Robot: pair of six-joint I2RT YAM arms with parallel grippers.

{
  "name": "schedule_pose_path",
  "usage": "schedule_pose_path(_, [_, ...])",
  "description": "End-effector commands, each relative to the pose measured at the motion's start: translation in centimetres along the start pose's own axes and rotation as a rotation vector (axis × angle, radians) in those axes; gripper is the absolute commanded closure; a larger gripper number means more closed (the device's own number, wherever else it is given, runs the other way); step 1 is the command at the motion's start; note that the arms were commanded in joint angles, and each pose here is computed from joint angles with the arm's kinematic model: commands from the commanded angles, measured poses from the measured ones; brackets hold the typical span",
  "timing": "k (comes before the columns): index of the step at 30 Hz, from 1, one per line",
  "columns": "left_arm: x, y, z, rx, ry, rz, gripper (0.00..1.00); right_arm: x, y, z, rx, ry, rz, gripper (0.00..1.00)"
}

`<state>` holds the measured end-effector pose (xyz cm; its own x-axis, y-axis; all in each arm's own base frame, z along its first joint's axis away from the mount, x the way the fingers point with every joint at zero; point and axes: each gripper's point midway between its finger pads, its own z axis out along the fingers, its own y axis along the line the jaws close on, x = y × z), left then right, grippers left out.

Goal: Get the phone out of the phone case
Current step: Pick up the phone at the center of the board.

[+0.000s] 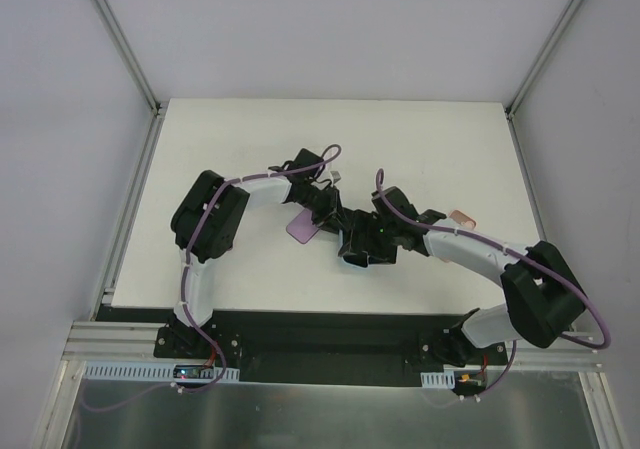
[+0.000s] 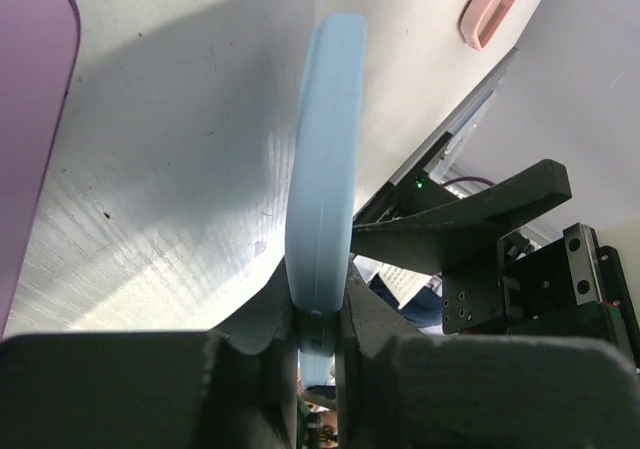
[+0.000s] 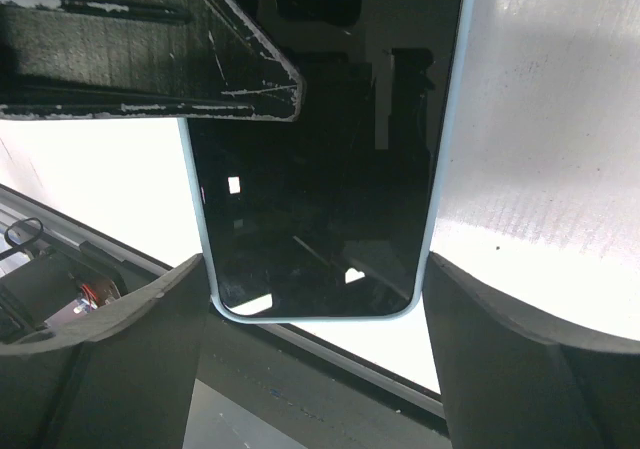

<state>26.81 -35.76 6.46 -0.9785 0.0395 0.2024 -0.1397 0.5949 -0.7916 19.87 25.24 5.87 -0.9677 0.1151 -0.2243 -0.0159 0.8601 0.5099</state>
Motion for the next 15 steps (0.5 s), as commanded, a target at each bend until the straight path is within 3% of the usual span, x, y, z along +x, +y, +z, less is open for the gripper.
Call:
schedule_pose_path(1, [0.0, -1.7, -0.1, 0.047, 0.005, 0.028, 1.00, -0.6, 2.2, -1.4, -0.089, -0.036, -0.063, 0.44])
schedule_pose_path(2, [0.2, -1.7, -0.2, 0.049, 0.005, 0.028, 1.00, -0.8, 2.2, -1.6, -0.089, -0.045, -0.065, 0.34])
schedule_pose_path(6, [0.5, -1.8, -0.3, 0.064, 0.010, 0.045, 1.00, -0.9, 2.0, -2.5, -0.077, -0.062, -0.080, 0.10])
schedule_pose_path(8, [0.7, -1.8, -0.4, 0.075, 0.014, 0.060, 1.00, -1.2, 2.1, -3.4, -0.084, -0.086, -0.092, 0.05])
schedule_pose_path(15, [1.4, -3.4, -1.5, 0.151, 0.019, 0.148, 1.00, -2.5, 0.8, -7.4, -0.091, -0.191, -0.055, 0.02])
